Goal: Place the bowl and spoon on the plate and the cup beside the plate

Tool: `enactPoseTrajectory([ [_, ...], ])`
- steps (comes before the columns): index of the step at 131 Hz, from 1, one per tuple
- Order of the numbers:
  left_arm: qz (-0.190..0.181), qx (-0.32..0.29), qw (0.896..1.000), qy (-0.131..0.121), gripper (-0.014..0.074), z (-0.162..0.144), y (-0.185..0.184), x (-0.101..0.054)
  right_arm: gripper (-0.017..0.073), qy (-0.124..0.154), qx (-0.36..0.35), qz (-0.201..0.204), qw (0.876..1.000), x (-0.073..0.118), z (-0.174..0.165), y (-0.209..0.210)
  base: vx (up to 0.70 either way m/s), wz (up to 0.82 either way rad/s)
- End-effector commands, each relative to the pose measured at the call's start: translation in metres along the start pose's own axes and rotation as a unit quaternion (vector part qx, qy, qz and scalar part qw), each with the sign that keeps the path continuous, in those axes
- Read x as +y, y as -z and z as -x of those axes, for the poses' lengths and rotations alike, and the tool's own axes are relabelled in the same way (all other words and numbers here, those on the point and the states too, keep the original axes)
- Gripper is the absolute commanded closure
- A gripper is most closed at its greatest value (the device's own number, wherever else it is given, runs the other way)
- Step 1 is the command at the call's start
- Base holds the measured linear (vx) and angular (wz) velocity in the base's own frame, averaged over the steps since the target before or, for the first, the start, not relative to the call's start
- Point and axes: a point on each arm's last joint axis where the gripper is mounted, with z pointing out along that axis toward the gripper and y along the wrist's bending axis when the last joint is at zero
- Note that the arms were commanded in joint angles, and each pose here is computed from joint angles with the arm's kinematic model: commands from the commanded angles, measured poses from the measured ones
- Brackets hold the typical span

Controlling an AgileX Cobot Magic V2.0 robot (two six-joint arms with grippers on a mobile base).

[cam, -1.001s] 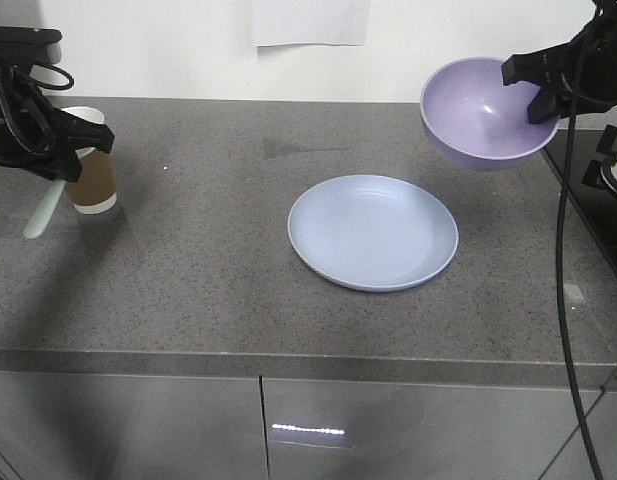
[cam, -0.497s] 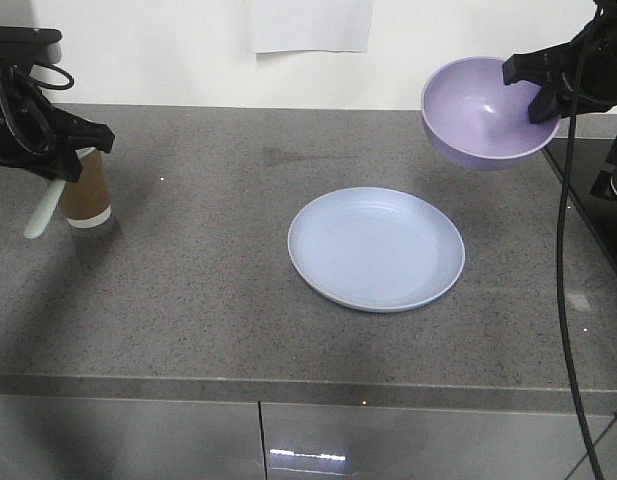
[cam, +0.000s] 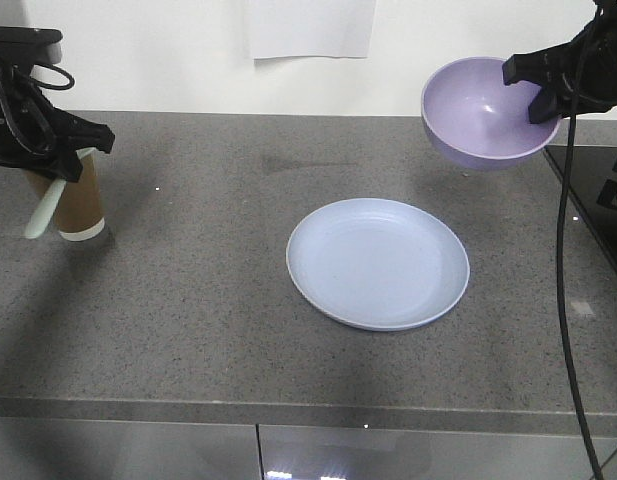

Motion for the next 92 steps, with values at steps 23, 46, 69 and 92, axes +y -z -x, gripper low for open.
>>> enactPoseTrajectory([
  [23, -0.004, -0.058, 0.998, -0.001, 0.0601, 0.0053, 0.0317, -0.0032, 0.0568, 0.009, -0.065, 0.001, 0.998, 0.0049, 0.0092, 0.0320, 0.04, 0.00],
  [46, -0.004, -0.058, 0.998, -0.001, 0.0601, 0.0053, 0.0317, -0.0032, 0.0568, 0.009, -0.065, 0.001, 0.998, 0.0049, 0.0092, 0.0320, 0.03, 0.00],
  [69, -0.004, -0.058, 0.998, -0.001, 0.0601, 0.0053, 0.0317, -0.0032, 0.0568, 0.009, -0.065, 0.001, 0.998, 0.0049, 0.0092, 0.0320, 0.02, 0.00],
  [92, -0.004, -0.058, 0.998, -0.001, 0.0601, 0.0053, 0.0317, -0.0032, 0.0568, 0.009, -0.065, 0.001, 0.998, 0.0049, 0.0092, 0.0320, 0.03, 0.00],
])
